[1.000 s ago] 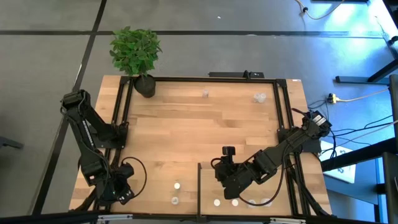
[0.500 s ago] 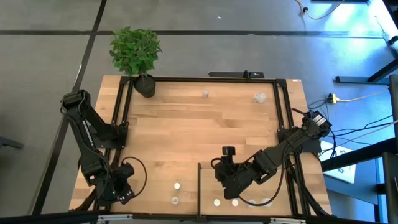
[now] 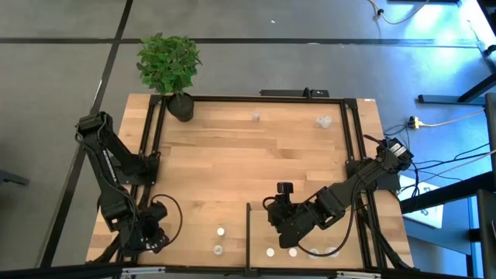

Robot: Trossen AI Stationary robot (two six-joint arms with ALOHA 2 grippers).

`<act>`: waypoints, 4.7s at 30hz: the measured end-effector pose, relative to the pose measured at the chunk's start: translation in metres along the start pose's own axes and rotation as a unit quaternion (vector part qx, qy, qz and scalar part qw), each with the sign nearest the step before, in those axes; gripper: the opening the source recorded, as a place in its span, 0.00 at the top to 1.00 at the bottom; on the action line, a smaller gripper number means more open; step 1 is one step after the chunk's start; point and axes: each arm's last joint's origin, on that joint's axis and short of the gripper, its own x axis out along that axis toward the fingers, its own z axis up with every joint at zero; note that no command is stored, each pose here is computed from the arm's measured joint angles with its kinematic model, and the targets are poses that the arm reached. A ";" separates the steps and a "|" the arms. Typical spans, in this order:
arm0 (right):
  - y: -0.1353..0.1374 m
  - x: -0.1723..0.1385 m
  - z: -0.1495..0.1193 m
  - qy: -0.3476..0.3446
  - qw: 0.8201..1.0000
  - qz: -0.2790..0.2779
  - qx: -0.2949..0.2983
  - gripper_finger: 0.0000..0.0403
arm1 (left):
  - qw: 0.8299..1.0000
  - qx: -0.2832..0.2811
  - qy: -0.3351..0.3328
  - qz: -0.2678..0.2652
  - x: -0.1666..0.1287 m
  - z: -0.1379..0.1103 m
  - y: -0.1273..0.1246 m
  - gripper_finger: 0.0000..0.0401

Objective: Pick and place medicine bottles onto shelf by color
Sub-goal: Put the left green pill bottle on the shelf aligned with the other green pill bottle

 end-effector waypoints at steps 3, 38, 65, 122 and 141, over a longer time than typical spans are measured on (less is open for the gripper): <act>0.000 0.000 0.000 0.000 1.000 0.000 0.000 0.48 | 1.000 -0.009 0.005 0.004 0.000 0.000 0.000 0.56; 0.001 0.000 0.002 -0.008 1.000 0.004 0.004 0.48 | 0.989 0.080 0.019 0.123 0.064 -0.008 -0.004 0.45; 0.001 0.000 0.002 -0.009 1.000 0.004 0.005 0.48 | 0.991 0.065 0.001 0.119 0.067 -0.006 -0.005 0.78; -0.031 0.008 0.021 -0.091 0.980 -0.179 -0.010 0.48 | 0.943 0.274 -0.085 0.168 -0.017 0.291 -0.030 0.78; -0.027 0.010 0.022 -0.075 0.993 -0.095 -0.006 0.48 | 0.929 0.318 -0.087 0.165 0.013 0.328 -0.037 0.77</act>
